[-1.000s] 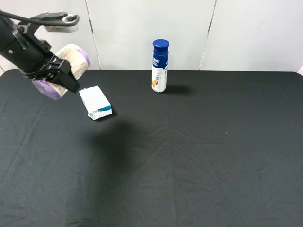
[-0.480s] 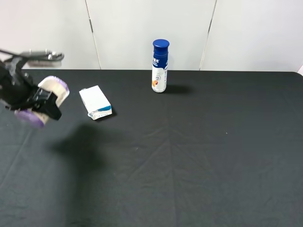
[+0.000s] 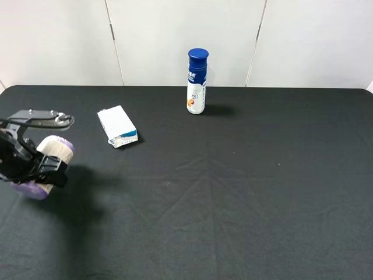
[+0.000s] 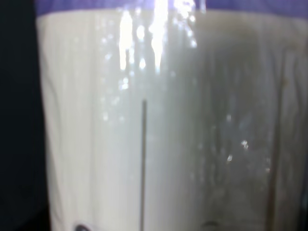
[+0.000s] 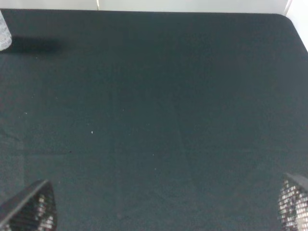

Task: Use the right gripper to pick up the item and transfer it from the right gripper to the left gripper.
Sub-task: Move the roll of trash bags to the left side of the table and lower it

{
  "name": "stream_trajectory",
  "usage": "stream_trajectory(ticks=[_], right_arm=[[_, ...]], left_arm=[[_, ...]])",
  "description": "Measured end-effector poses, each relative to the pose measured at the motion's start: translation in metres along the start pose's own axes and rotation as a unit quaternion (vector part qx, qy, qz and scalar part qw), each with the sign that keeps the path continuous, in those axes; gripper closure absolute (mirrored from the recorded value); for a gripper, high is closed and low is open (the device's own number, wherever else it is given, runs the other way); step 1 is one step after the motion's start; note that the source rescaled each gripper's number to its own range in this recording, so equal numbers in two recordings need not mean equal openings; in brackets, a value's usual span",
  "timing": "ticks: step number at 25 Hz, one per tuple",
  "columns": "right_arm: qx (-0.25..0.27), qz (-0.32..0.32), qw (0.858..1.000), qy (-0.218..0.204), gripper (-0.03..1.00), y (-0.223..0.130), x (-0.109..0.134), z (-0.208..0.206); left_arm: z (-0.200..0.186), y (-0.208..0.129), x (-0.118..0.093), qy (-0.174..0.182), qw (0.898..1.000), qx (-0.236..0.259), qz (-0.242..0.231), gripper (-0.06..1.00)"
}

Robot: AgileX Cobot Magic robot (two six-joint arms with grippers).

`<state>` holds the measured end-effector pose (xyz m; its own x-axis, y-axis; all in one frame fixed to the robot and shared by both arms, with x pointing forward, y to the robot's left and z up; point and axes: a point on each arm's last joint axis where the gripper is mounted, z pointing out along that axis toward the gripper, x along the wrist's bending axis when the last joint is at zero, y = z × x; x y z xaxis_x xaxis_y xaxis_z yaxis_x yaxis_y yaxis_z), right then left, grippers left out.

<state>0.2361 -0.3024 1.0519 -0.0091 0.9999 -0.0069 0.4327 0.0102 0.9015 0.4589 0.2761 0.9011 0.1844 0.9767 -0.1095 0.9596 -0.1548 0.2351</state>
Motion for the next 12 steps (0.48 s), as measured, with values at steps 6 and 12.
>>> stream_trajectory(ticks=[6,12], right_arm=[[0.0,0.0,1.0,0.0,-0.03,0.0,0.0,0.0],[0.0,0.0,1.0,0.0,-0.03,0.0,0.0,0.0]], left_arm=[[0.0039,-0.0099,-0.0001,0.001,1.0,0.011,-0.004,0.93],[0.0039,-0.0092,0.0003,0.003,1.0,0.007,-0.004,0.93]])
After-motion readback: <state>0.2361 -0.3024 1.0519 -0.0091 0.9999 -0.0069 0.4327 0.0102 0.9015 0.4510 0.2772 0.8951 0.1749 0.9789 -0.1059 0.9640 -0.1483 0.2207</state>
